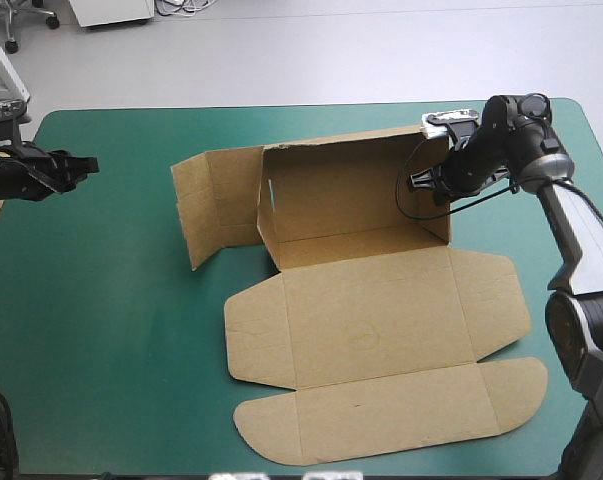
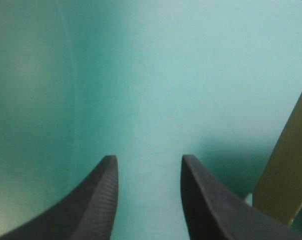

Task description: Fold the box

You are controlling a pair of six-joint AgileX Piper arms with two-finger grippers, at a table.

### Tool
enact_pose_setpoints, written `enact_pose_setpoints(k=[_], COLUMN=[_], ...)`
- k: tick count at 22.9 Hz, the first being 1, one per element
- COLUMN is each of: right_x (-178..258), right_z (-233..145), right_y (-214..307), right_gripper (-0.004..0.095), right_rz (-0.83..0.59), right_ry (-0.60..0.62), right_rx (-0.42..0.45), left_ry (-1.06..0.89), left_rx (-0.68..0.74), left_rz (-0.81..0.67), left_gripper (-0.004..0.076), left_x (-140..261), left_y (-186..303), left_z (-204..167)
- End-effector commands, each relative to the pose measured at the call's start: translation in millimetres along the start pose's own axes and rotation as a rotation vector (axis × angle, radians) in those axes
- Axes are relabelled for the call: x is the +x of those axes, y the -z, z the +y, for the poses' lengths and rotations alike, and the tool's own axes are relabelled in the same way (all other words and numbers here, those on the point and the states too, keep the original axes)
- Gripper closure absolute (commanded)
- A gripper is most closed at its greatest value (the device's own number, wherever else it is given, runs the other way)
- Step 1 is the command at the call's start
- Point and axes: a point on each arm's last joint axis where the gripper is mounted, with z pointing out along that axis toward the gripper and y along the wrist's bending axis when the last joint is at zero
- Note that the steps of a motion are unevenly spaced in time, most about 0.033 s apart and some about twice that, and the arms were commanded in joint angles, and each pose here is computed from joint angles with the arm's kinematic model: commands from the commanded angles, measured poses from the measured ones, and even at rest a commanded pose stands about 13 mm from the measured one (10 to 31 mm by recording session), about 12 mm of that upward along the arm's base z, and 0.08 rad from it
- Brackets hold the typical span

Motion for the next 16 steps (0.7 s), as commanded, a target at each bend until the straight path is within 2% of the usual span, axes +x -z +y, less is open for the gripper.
enact_pose_setpoints(k=[1, 5, 6, 8, 13, 16], right_x=[-5, -6, -7, -13, -15, -17], right_z=[6, 9, 9, 8, 5, 7], right_y=[32, 32, 33, 33, 34, 39], right_gripper=[0.0660, 0.0456, 0.0434, 0.0423, 0.0422, 0.0369], right_rz=[-0.100, -0.115, -0.126, -0.187, -0.215, -0.254], right_ry=[0.030, 0.037, 0.036, 0.022, 0.025, 0.015], right_rx=[-0.017, -0.048, -0.050, -0.040, -0.019, -0.026], left_ry=[0.003, -0.001, -0.001, -0.001, -0.005, -0.018], left_rx=[0.006, 0.007, 0.008, 0.009, 0.012, 0.011], left_rz=[-0.110, -0.108, -0.106, -0.101, -0.092, -0.094], left_gripper=[0.0428, 0.0428, 0.0428, 0.0428, 0.0428, 0.0428], left_x=[-11, -10, -10, -10, -9, -9], left_y=[21, 20, 20, 20, 20, 20], left_z=[-7, -7, -7, -7, -8, -8])
